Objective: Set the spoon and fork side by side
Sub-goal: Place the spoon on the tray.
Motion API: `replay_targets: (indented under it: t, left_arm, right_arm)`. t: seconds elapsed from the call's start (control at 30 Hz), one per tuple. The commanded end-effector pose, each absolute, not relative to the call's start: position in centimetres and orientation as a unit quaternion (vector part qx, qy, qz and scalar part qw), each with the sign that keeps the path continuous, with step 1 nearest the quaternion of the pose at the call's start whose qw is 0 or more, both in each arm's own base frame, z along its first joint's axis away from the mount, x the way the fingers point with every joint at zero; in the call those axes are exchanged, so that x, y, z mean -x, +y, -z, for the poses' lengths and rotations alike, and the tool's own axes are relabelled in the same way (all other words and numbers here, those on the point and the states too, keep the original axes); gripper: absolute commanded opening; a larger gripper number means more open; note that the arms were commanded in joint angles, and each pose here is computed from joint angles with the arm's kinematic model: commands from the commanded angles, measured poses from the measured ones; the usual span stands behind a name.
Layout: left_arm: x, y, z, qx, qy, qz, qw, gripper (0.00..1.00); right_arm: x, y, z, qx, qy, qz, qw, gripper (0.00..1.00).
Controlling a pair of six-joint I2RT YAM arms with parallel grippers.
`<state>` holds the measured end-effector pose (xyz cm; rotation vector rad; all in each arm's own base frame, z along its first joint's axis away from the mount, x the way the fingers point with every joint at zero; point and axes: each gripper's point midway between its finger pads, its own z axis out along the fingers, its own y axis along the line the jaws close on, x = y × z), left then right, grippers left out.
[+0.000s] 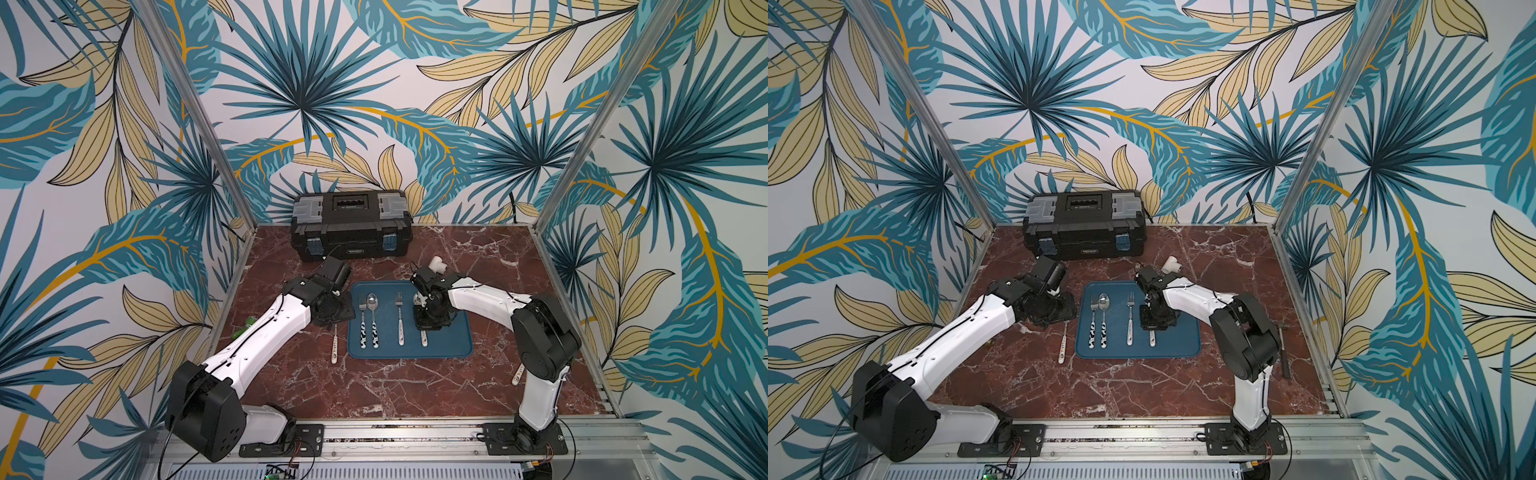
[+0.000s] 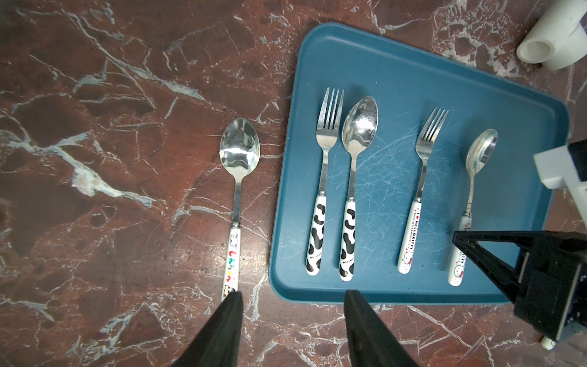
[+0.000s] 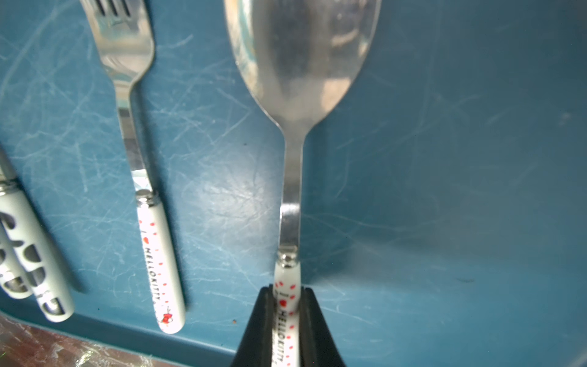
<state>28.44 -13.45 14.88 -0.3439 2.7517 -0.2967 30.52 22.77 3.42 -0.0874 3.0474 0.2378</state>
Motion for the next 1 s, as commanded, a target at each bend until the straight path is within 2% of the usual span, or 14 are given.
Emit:
replay_targets:
  t: [0.0, 0.57, 0.73, 0.97]
  left_arm:
    - [-28.4, -13.3, -14.5, 0.119, 0.971, 0.109, 0.179, 0.56]
    - [-28.3, -13.4, -14.0, 0.112, 0.973, 0.11, 0.172, 0.56]
    - [-28.3, -13.5, -13.9, 0.111, 0.973, 0.11, 0.171, 0.56]
    - [-28.0, -13.5, -13.7, 0.109, 0.974, 0.113, 0.166, 0.59]
  right_arm:
    - [-30.6, 23.8, -2.7, 0.022, 0.995, -0.089, 0.032, 0.06]
    - [-31.1, 25.3, -2.1, 0.022, 0.996, -0.087, 0.028, 0.08]
    - [-31.0, 25.2, -1.5, 0.018, 0.996, -0.086, 0.023, 0.13]
    - [-30.9, 25.2, -1.6, 0.017, 0.996, -0.082, 0.022, 0.29]
